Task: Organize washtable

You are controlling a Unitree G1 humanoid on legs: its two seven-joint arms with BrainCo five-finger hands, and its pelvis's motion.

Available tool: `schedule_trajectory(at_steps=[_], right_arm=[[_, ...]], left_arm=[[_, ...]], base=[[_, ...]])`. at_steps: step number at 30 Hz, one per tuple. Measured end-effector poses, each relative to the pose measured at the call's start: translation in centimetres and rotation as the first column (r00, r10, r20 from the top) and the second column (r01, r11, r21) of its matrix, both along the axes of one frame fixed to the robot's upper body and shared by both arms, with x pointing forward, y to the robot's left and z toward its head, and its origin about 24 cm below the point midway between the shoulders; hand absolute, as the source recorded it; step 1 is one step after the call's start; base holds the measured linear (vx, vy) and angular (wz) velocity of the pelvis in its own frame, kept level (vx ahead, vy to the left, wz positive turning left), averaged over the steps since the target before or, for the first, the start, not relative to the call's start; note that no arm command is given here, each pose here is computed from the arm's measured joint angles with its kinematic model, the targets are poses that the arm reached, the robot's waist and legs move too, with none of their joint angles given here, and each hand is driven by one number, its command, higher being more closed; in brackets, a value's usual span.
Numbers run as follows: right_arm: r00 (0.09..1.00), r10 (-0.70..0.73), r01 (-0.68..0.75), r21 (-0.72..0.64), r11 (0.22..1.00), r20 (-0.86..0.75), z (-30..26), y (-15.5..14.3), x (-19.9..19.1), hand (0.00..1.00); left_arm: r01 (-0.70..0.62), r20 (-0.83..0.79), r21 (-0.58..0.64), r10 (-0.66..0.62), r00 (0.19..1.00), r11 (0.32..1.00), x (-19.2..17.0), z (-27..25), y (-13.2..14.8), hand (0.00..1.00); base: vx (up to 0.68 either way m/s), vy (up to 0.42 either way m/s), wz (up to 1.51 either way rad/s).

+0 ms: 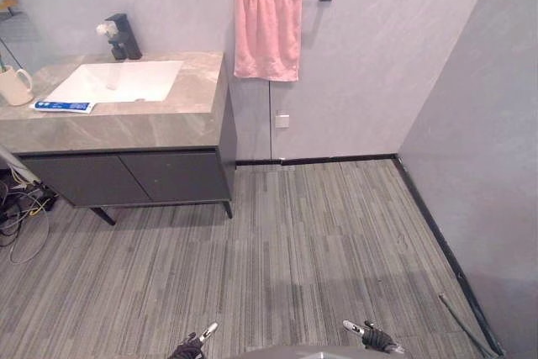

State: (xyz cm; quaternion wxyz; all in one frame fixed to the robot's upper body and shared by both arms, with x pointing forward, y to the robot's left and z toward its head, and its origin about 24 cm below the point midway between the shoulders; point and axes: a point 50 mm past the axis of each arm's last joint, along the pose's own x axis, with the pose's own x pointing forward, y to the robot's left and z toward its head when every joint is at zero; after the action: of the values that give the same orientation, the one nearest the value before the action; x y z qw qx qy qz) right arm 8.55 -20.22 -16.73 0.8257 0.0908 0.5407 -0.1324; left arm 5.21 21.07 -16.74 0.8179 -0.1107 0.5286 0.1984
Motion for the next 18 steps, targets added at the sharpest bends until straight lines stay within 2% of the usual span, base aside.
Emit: schedule_trajectory(at_steps=[6, 18], right_arm=[[1.000, -0.024, 0.024, 0.003, 1.000, 0.001, 0.0, -0.1, -0.1, 0.00], [1.000, -0.022, 0.022, 0.007, 1.000, 0.000, -0.1, 0.3, 0.0, 0.00]], left_arm=[[-0.004, -0.047, -0.008, 0.003, 0.999, 1.000, -1.4, -0.3, 0.1, 0.00], [0.023, -0.070, 0.001, -0.023, 0.997, 1.000, -1.6, -0.3, 0.3, 0.00]], base=[[-0.03, -0.004, 0.01], [0.08, -0.013, -0.02]])
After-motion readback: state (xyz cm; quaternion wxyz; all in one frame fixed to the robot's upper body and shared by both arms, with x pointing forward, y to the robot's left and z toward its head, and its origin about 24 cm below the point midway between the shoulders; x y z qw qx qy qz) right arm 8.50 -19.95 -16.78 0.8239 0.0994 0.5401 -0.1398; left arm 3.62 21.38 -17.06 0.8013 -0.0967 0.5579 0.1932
